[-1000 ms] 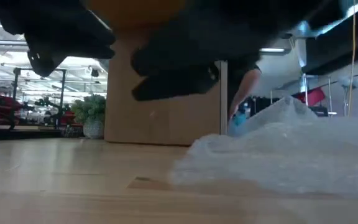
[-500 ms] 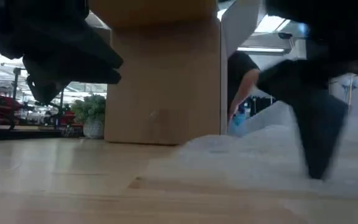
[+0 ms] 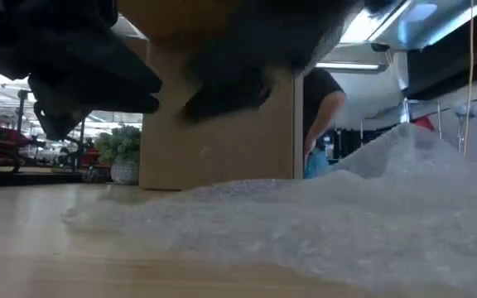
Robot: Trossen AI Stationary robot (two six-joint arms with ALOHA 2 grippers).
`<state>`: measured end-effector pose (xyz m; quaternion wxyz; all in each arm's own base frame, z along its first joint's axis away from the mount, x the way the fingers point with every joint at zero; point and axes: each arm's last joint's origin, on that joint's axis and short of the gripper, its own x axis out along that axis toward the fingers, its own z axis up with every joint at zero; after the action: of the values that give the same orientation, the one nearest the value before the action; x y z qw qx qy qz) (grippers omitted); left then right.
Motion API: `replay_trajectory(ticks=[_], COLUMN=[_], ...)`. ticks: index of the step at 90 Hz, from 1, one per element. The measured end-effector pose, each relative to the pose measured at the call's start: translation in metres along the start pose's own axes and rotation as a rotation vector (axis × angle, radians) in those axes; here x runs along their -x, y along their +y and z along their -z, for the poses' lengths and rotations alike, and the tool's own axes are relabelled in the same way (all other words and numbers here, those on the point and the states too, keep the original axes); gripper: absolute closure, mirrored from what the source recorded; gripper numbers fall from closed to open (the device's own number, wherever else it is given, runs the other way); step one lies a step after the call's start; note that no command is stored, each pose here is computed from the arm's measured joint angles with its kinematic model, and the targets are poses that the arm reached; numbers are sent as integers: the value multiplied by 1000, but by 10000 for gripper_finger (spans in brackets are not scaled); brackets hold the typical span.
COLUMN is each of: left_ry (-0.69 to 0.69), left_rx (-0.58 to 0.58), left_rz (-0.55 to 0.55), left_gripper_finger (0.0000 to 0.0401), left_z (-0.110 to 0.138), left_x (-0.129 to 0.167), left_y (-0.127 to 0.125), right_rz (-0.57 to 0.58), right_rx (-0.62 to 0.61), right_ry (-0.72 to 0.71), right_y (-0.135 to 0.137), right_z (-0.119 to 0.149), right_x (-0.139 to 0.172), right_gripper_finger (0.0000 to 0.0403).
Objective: Wrap mug
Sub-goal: Prepare the bubble wrap
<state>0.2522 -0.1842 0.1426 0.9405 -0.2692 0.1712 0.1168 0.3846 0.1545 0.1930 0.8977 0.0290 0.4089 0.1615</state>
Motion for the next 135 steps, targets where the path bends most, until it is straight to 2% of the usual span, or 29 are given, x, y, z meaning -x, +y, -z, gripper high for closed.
replay_trajectory(ticks=[6,19,26,34,41,53,61,68,78,87,91,105,113,124,135], left_ry=[15,107,144,225,314,439,479,501,509,483,445,258,192,168,227], left_rx=[-11,22,32,3,-1,34,7,-19,-62,-64,-56,-24,-20,-40,-45], left_rz=[-25,-45,-36,-15,14,-34,-47,-60,-138,-237,-247,-135,-63,-35,-58], left_gripper_finger=[325,325,325,325,325,326,326,326,326,325,325,325,325,325,325], left_z=[5,16,18,23,24,30,30,26,19,11,5,-20,-26,-18,5], left_x=[-6,-29,-41,-51,-53,-40,-26,-14,3,14,16,21,20,10,-5], left_y=[5,16,16,17,17,18,14,10,14,21,21,3,-6,-9,-2], right_rz=[56,245,341,376,374,370,322,293,253,227,228,272,359,421,421], right_rx=[-11,-50,-37,-50,-78,-105,-161,-202,-226,-218,-216,-169,-95,-30,-66], right_ry=[130,432,532,594,608,627,642,638,567,507,470,430,460,522,574], right_y=[1,-5,-11,-22,-32,-36,-33,-28,-16,-8,-6,-5,-7,-16,-31], right_z=[7,34,43,58,71,100,115,119,116,103,92,62,56,62,80], right_x=[24,55,68,66,60,49,44,42,36,35,36,53,66,70,65], right_gripper_finger=[114,114,114,114,114,114,114,114,114,114,114,114,114,114,114])
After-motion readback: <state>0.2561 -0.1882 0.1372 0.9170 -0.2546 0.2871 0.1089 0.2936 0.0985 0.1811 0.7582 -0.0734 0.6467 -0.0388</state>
